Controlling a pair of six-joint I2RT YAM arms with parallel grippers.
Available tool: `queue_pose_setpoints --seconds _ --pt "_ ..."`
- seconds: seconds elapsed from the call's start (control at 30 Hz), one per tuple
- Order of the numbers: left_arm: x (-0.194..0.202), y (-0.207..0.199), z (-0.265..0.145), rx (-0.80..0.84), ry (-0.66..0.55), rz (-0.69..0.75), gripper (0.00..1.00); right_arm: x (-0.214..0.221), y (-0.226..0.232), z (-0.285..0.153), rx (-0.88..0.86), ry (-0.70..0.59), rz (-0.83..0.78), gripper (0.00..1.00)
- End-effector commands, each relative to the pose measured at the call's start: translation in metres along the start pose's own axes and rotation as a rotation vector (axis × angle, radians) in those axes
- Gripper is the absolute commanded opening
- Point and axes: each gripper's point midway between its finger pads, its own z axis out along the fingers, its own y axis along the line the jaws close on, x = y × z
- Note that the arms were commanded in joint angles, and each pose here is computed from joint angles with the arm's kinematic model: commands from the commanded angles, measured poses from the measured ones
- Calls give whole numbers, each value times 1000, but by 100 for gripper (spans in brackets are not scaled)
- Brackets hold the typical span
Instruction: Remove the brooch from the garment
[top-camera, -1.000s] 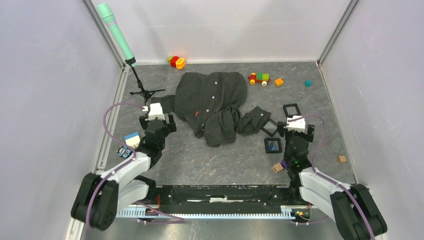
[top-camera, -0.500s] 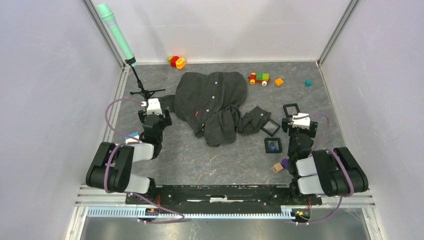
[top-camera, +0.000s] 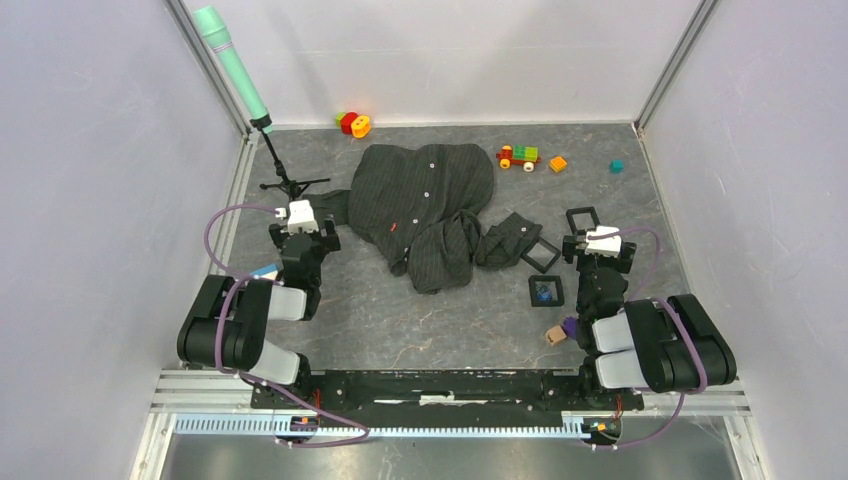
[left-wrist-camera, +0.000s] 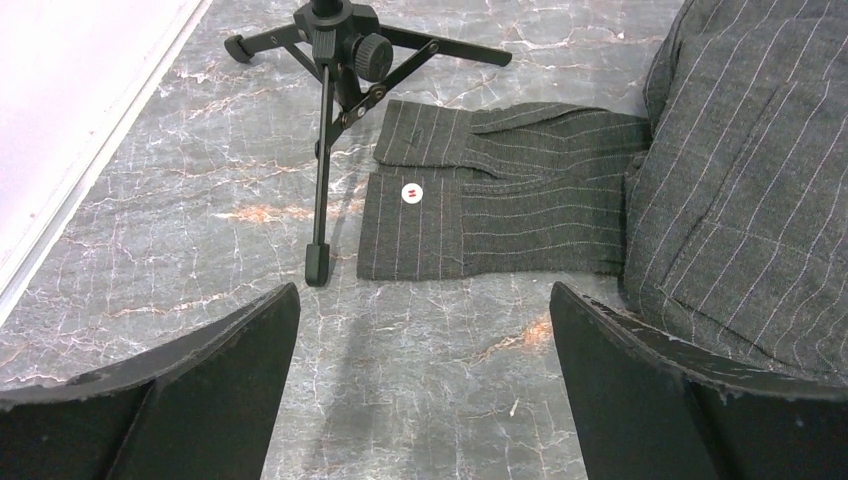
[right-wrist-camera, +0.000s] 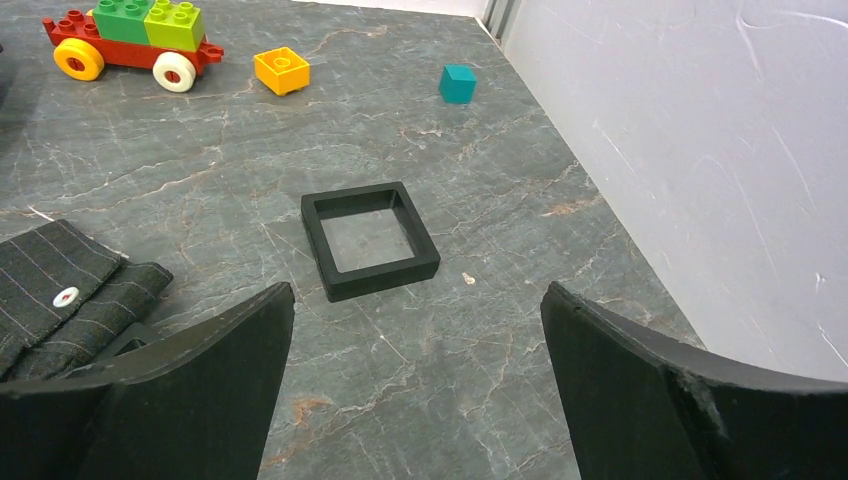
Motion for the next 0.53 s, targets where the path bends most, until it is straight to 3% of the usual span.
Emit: queue_pose_setpoints --seconds 0.0,0.5 --pt "-18 5 2 -29 -77 -46 100 23 -5 -27 -15 44 -9 98" --pt "-18 5 2 -26 -75 -44 100 23 -5 -27 -14 43 -8 98"
